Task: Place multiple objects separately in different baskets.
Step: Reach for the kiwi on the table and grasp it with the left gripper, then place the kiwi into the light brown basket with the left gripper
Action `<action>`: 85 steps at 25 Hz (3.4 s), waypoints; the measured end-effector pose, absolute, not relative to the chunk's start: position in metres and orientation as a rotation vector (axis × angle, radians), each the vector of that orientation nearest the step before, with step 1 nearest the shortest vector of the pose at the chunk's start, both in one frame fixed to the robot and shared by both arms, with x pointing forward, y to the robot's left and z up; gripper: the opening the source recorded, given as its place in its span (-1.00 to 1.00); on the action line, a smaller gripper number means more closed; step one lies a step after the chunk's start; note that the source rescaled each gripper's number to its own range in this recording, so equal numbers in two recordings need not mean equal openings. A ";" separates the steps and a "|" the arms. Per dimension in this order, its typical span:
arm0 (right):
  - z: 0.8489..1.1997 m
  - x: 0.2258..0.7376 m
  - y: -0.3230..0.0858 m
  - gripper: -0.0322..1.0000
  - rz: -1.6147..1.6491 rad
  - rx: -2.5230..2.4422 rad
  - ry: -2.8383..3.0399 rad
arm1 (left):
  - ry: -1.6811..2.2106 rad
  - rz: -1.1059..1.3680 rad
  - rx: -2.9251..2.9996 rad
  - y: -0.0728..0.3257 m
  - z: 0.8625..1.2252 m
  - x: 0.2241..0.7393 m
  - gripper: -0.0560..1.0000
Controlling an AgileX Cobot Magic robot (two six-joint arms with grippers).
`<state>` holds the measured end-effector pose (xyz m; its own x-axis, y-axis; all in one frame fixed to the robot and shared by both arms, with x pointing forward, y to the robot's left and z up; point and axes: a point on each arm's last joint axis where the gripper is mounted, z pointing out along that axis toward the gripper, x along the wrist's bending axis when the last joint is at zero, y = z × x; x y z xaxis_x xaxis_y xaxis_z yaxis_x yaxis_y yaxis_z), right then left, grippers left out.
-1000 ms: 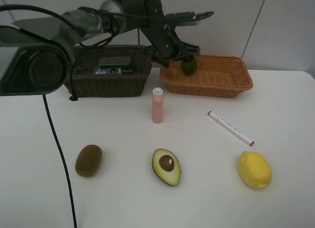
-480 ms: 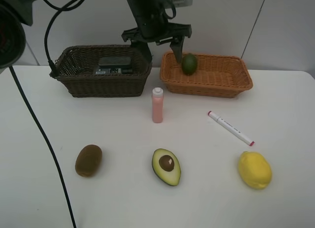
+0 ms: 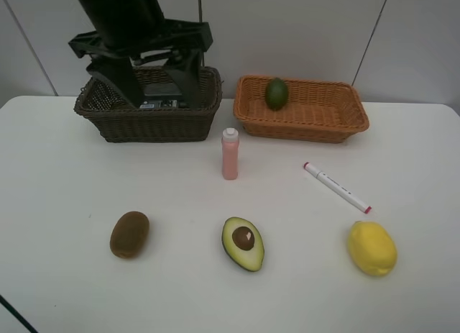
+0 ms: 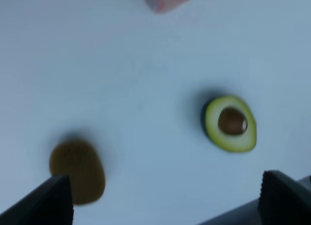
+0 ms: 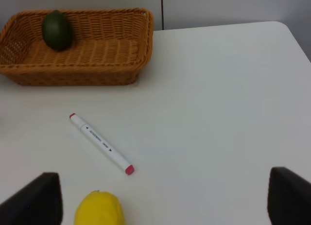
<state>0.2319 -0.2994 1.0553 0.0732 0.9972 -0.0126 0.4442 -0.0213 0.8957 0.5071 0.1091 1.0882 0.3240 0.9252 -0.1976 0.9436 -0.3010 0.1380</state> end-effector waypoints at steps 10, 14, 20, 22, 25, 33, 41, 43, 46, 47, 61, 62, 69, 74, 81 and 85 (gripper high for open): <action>1.055 0.232 -0.299 0.99 0.902 1.577 1.477 | 1.858 -0.235 2.615 0.171 1.014 0.421 0.98; 1.055 0.232 -0.299 0.99 0.902 1.577 1.477 | 1.892 -0.236 2.615 0.171 0.979 0.421 0.98; 1.055 0.232 -0.299 0.99 0.902 1.577 1.477 | 2.051 -0.203 2.507 0.163 0.938 0.436 0.98; 1.055 0.232 -0.299 0.99 0.902 1.577 1.477 | 2.091 -0.179 2.445 0.159 0.927 0.443 0.98; 1.055 0.232 -0.299 0.99 0.902 1.577 1.477 | 2.127 -0.164 2.410 0.155 0.909 0.450 0.98; 1.055 0.232 -0.299 0.99 0.902 1.577 1.477 | 2.146 -0.145 2.396 0.149 0.870 0.461 0.98; 1.055 0.232 -0.299 0.99 0.902 1.577 1.477 | 2.170 -0.158 2.410 0.150 0.862 0.460 -0.30; 1.055 0.232 -0.299 0.99 0.902 1.577 1.477 | 2.169 -0.157 2.409 0.150 0.863 0.460 -0.29; 1.055 0.232 -0.299 0.99 0.902 1.577 1.477 | 2.167 -0.164 2.415 0.151 0.872 0.458 -0.29; 1.055 0.232 -0.299 0.99 0.902 1.577 1.477 | 2.161 -0.171 2.424 0.150 0.878 0.458 -0.29; 1.055 0.232 -0.299 0.99 0.903 1.577 1.477 | 1.609 0.056 2.228 0.074 1.017 0.570 -0.29; 1.055 0.232 -0.299 0.99 0.903 1.577 1.477 | 1.589 0.068 2.194 0.064 1.020 0.585 -0.29; 1.055 0.232 -0.299 0.99 0.903 1.577 1.477 | 1.497 0.082 2.044 -0.001 0.974 0.677 -0.29; 1.055 0.232 -0.299 0.99 0.903 1.577 1.477 | 1.463 0.101 2.012 -0.023 0.923 0.710 -0.29; 1.055 0.232 -0.299 0.99 0.903 1.577 1.477 | 1.453 0.095 2.028 -0.027 0.909 0.715 0.84; 1.055 0.232 -0.299 0.99 0.903 1.577 1.477 | 1.471 0.059 2.084 -0.023 0.924 0.708 0.98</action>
<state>0.2320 -0.2993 1.0553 0.0727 0.9973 -0.0119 0.4442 -0.0217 0.8957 0.7080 -0.0228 0.9240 0.3904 0.8751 -0.2861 0.8494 -0.2225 0.4785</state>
